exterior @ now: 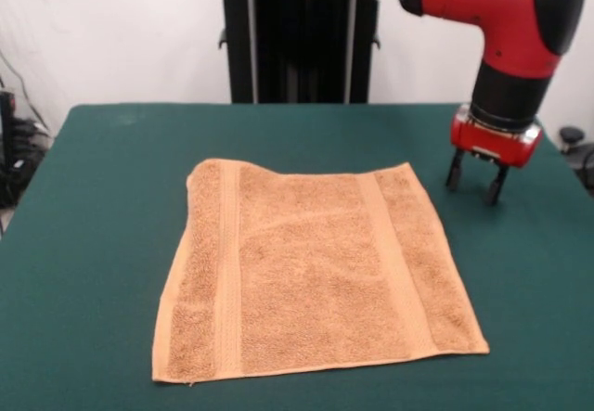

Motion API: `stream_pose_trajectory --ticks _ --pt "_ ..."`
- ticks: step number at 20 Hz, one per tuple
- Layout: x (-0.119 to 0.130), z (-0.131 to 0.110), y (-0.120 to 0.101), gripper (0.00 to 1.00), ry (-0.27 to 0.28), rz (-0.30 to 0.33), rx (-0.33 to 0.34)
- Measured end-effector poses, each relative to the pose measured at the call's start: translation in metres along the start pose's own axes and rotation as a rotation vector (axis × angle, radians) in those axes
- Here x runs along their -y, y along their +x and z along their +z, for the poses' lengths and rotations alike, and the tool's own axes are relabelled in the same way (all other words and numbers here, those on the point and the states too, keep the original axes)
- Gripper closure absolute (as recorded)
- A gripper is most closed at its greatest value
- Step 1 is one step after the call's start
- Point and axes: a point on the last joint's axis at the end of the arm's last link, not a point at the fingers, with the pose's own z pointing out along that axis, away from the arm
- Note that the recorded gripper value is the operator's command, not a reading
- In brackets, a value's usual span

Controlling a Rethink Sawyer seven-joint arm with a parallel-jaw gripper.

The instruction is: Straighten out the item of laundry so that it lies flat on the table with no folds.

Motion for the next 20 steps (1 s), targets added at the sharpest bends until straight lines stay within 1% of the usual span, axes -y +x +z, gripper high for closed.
stream_pose_trajectory --ticks 8,10,11,13,14,18,20 --pt "0.014 0.0 -0.004 0.0 0.02 0.027 -0.055" --pt "0.018 -0.001 -0.003 0.0 0.03 0.025 -0.083" --pt "0.021 -0.007 0.0 0.0 0.042 0.016 -0.114" --pt "0.024 -0.015 0.002 0.0 0.055 0.004 -0.148" --pt "0.03 -0.031 0.005 0.0 0.078 -0.015 -0.205" --pt "0.04 -0.065 0.005 0.0 0.116 -0.033 -0.311" --pt "0.043 -0.08 0.003 0.0 0.125 -0.036 -0.346"
